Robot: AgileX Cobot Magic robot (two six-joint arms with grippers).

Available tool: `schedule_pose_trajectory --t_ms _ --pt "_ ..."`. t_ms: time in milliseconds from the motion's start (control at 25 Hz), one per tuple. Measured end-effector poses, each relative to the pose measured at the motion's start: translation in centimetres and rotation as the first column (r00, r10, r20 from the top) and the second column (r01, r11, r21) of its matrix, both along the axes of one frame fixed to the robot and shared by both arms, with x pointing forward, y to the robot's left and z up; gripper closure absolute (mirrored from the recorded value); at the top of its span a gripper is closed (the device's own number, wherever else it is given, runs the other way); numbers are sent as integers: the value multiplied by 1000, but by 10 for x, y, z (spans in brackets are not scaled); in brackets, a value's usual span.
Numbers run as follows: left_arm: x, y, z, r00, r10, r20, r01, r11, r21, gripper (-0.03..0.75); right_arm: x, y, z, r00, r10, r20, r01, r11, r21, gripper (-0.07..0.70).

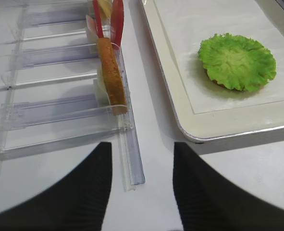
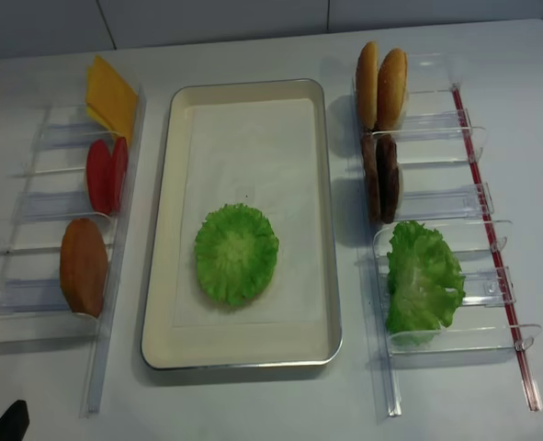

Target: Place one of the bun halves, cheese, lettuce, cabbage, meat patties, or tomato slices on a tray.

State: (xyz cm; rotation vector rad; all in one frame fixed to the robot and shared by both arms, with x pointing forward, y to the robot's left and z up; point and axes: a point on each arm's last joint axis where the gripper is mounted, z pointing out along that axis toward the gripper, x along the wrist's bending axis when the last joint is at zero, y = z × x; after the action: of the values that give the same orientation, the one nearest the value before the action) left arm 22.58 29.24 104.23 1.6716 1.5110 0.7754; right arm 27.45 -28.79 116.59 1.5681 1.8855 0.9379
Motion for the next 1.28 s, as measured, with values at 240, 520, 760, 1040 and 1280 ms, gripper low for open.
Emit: schedule_pose_trajectory --t_ms 240,520,760,1040,1280 --pt "0 0 0 1000 0 0 0 1000 0 428 -32 -4 -44 983 -181 42 180 983 35 183" --pt "0 0 0 1000 0 0 0 1000 0 428 -37 1 -99 976 -218 25 217 975 46 183" --pt "0 0 0 1000 0 0 0 1000 0 428 -42 2 -116 968 -207 144 203 978 46 183" --pt "0 0 0 1000 0 0 0 1000 0 428 -45 6 -119 979 -100 176 107 994 -33 183" --pt "0 0 0 1000 0 0 0 1000 0 428 -45 8 -122 986 -63 158 72 996 -54 183"
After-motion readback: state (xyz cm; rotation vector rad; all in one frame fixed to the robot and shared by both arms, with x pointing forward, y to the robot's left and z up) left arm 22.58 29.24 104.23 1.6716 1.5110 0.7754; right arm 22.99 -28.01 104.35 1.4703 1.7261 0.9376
